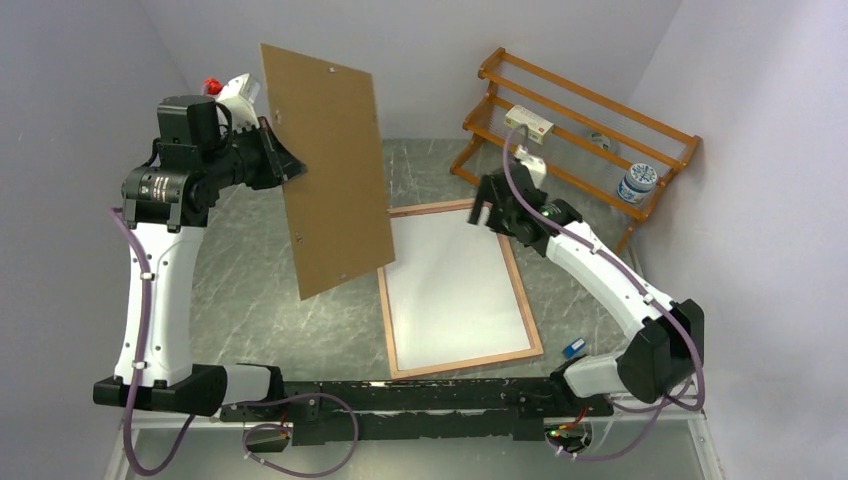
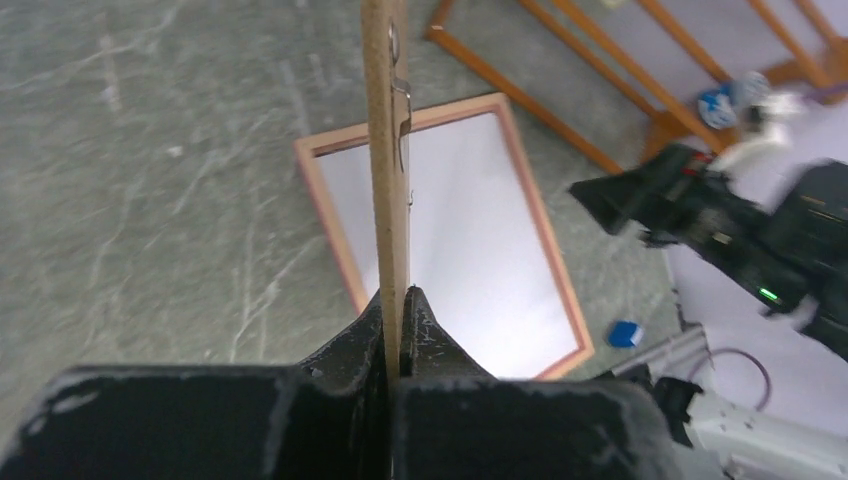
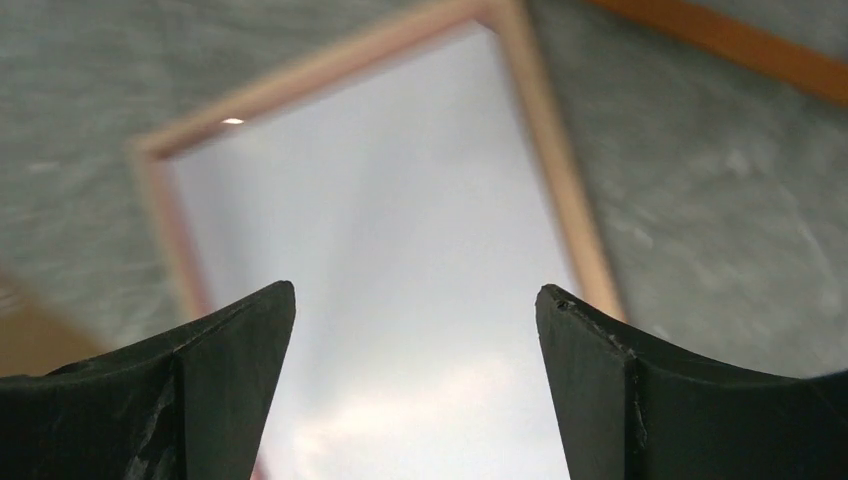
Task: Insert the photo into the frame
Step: Move the photo frame to the center of the board.
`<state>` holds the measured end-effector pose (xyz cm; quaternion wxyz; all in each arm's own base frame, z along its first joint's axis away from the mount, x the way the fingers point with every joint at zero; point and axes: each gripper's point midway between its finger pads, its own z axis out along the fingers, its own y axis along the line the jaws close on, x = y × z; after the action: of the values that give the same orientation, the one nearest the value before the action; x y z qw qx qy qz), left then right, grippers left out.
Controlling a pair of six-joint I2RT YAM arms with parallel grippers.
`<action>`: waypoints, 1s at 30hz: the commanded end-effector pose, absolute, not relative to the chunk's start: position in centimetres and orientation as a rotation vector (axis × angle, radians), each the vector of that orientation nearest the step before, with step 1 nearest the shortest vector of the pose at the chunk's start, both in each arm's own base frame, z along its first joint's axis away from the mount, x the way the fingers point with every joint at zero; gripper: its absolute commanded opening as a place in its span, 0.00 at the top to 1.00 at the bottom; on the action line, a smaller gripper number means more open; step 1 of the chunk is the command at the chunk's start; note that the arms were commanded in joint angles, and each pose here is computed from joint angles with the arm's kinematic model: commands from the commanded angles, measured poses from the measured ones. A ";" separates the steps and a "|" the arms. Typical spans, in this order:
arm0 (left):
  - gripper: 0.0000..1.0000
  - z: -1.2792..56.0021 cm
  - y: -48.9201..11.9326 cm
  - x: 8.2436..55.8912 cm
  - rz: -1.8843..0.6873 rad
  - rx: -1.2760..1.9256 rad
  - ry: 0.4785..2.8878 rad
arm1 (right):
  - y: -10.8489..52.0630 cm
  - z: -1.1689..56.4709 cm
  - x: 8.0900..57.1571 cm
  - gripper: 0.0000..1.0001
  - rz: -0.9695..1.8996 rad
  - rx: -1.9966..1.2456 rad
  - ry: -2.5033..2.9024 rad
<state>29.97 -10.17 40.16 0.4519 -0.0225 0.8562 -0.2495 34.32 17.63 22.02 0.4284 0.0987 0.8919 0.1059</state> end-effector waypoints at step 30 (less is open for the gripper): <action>0.97 39.0 -19.1 30.7 -1.380 0.253 1.956 | 10.6 4.1 26.4 0.04 0.706 0.837 2.604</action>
<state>30.99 -18.98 37.46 0.3449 0.0815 0.7741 -0.5246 24.35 8.33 2.88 0.1563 0.3195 0.9177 0.1770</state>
